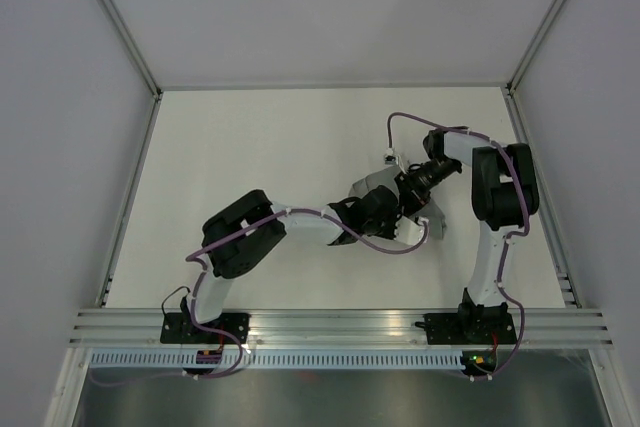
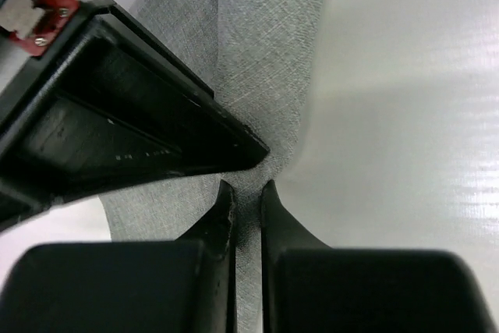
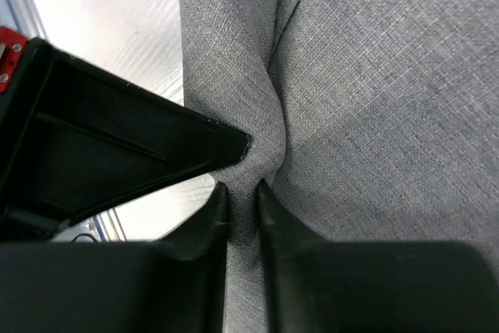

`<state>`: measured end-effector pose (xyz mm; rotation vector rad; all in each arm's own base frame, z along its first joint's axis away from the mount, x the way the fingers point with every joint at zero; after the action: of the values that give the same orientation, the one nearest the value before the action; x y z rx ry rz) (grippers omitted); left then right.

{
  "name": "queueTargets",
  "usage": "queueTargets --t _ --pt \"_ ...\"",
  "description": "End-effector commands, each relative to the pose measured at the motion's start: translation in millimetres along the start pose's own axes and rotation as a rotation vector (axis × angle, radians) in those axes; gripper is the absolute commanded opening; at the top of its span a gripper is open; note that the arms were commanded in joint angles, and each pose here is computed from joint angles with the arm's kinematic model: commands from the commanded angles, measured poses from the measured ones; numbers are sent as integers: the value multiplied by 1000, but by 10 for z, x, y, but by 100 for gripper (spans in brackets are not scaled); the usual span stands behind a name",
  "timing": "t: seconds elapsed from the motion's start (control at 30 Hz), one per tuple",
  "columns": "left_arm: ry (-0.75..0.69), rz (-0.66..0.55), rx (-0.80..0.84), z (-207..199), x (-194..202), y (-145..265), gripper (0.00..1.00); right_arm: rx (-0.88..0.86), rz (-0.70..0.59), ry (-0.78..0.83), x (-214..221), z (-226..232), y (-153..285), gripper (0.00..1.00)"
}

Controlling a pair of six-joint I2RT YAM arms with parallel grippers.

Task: Fold the napkin, place the utensils inside, and roll it up
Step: Roll the napkin with the utensil

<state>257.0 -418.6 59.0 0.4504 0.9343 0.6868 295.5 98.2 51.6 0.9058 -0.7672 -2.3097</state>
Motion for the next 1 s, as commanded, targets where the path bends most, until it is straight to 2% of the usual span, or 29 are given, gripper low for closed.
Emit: queueTargets --t 0.0,0.1,0.2,0.23,0.33,0.47,0.63,0.77,0.97 --pt "138 106 217 -342 116 -42 2 266 22 165 -68 -372 148 37" --pt "244 162 273 -380 84 -63 2 437 -79 166 -296 -382 439 54" --pt "339 220 301 -395 42 -95 2 651 -198 99 -463 -473 790 62" --pt "360 235 306 -423 53 -99 2 740 -201 46 -441 -535 915 63" --pt "446 285 294 -457 87 -81 2 823 -273 -94 -344 -635 1268 62" --pt "588 350 306 -548 89 -45 2 881 -303 -194 -146 -656 1488 60" --pt "721 487 426 -726 70 -6 2 884 -374 -236 110 -563 1730 59" --pt "824 525 526 -853 73 51 2 830 -385 -177 306 -395 1698 56" --pt "1034 516 708 -901 203 110 2 814 -365 28 421 -12 1530 57"
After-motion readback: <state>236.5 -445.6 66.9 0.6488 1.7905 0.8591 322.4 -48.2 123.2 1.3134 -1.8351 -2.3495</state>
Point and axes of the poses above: each gripper's point midway between its finger pads, its own y axis back along the fingers, its own z axis along the line the jaws close on, x = y × z, the point moved 5 cm from there along y, back along the fingers, and after that the axes turned 5 degrees about y, right-handed, at the moved point
